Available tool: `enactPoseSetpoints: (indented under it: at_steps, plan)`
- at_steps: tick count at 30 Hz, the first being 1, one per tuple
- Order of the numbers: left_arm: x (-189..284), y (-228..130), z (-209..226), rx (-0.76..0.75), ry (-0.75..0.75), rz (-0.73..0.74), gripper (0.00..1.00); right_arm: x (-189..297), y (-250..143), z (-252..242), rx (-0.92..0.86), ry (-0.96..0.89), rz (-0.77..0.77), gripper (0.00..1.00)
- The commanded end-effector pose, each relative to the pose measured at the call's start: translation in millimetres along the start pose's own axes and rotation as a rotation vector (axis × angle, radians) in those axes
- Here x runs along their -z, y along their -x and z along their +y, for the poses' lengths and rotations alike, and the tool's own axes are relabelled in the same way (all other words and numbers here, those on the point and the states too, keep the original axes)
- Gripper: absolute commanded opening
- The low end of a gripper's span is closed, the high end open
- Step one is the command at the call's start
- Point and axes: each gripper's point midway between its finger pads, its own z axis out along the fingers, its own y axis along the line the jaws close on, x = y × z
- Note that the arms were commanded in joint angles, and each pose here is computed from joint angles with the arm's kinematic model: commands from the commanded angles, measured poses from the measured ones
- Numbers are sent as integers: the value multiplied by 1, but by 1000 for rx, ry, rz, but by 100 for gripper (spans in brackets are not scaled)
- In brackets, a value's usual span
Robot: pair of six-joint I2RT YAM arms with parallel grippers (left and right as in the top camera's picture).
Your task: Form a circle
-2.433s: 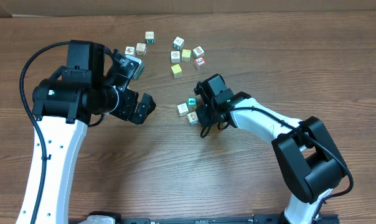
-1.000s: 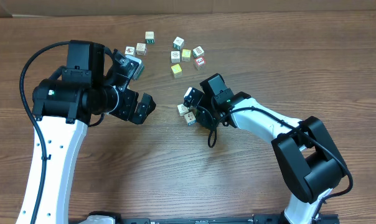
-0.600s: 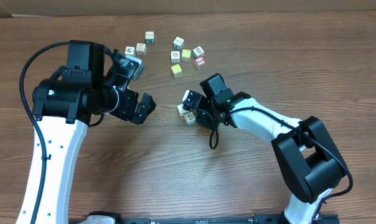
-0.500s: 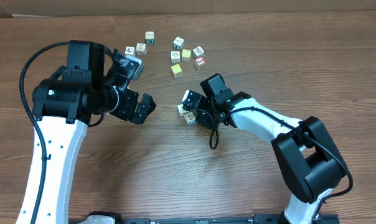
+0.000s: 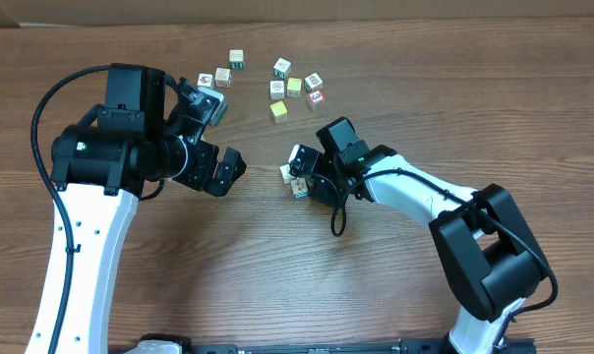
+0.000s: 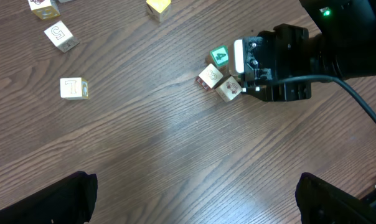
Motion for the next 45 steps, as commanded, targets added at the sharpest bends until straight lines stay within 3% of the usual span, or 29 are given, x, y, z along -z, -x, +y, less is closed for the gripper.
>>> enactPoseSetpoints:
  at_steps: [1,7,11,20,24,26,27,28,29,37,45]
  plan:
    - [-2,0,-2,-20,-17,4,100,-2,-2,6,-35,23,13,63]
    - [-2,0,-2,-20,-17,4,99,10,0,8,-155,27,21,65]
    - [-2,0,-2,-20,-17,4,100,31,6,11,-196,49,24,75]
    - [-2,0,-2,-20,-17,4,99,97,25,6,-369,24,-35,73]
    - [-2,0,-2,-20,-17,4,100,134,34,17,-458,81,-117,63]
    - [-2,0,-2,-20,-17,4,99,153,36,21,-525,100,-151,42]
    - [-2,0,-2,-20,-17,4,100,161,36,23,-557,104,-158,28]
    - [-2,0,-2,-20,-17,4,100,167,35,25,-587,105,-161,6]
    - [-2,0,-2,-20,-17,4,99,173,33,28,-610,107,-161,4]
    - [-2,0,-2,-21,-17,1,100,207,6,56,-751,138,-89,4]
    - [-1,24,-12,3,-81,-100,100,234,-19,81,-819,157,-28,4]
